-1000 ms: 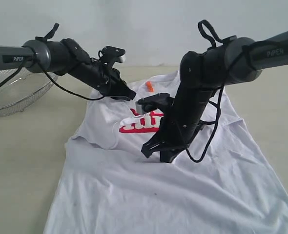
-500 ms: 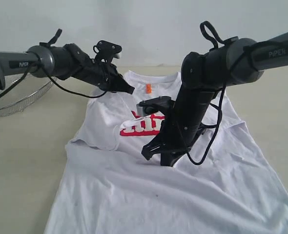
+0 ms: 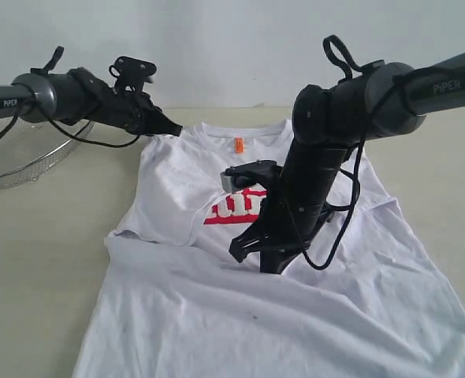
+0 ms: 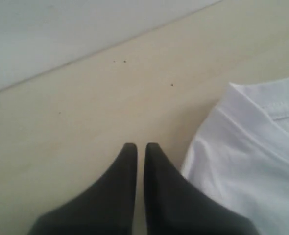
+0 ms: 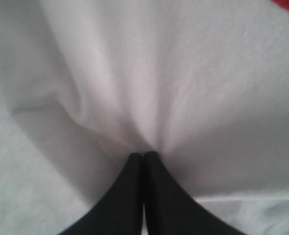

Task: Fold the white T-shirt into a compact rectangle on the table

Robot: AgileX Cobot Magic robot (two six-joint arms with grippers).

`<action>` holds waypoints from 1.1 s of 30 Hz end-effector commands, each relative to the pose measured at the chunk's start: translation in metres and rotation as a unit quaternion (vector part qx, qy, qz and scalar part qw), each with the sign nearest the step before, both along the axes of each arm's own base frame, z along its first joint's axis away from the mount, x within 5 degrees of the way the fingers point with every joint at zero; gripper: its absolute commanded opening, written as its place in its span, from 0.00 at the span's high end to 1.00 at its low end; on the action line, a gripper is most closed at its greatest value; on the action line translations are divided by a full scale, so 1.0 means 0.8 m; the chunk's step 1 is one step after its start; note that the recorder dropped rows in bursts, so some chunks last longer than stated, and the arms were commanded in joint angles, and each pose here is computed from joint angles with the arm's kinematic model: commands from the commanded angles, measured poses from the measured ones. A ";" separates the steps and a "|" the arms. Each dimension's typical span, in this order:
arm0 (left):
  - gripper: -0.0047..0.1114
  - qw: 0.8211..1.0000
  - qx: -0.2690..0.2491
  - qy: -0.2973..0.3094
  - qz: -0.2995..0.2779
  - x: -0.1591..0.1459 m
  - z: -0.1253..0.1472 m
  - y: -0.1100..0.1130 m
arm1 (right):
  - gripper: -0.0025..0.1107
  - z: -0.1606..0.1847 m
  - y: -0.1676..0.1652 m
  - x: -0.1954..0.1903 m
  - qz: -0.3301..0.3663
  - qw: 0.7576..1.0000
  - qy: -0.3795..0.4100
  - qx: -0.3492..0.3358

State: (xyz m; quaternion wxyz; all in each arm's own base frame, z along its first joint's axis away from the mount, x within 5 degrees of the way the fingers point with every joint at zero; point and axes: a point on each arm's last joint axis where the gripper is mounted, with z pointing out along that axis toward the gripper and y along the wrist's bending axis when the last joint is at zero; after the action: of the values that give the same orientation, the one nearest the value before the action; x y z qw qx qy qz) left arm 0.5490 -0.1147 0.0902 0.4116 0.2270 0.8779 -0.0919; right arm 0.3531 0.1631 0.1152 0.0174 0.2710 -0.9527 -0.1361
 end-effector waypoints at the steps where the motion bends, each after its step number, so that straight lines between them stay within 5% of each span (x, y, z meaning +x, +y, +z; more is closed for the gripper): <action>1: 0.92 1.000 -0.017 -0.016 -0.014 0.004 0.037 -0.004 | 0.98 -0.029 -0.009 -0.018 0.024 0.997 0.060 -0.034; 8: 0.92 0.998 -0.041 -0.005 -0.054 -0.009 0.113 -0.009 | 0.98 -0.030 -0.009 -0.015 0.025 0.998 0.046 -0.037; 18: 0.92 0.963 0.043 0.256 -0.077 -0.089 0.174 0.010 | 0.98 -0.001 -0.006 0.016 -0.011 0.995 -0.093 -0.021; 22: 0.92 0.964 0.041 0.260 -0.047 -0.101 0.192 0.016 | 0.98 0.039 -0.008 0.029 -0.025 0.982 -0.185 -0.011; 27: 0.92 0.948 -0.050 0.308 -0.069 -0.117 0.176 -0.010 | 0.98 0.062 -0.043 0.056 -0.101 0.968 -0.229 -0.037; 30: 0.92 0.932 -0.043 0.351 -0.081 -0.130 0.137 -0.034 | 0.98 0.074 -0.092 0.077 -0.160 0.955 -0.234 -0.083; 33: 0.92 0.940 -0.033 0.333 -0.073 -0.128 0.106 -0.059 | 0.98 0.080 -0.149 0.090 -0.201 0.947 -0.223 -0.111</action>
State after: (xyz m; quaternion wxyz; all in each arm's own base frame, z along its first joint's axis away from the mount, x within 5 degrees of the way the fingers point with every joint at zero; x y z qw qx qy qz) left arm 0.4446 -0.1513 0.1835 0.0782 0.2412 0.9409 -0.2244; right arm 0.4220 0.0646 0.1784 -0.2065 0.1170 -0.9712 0.0214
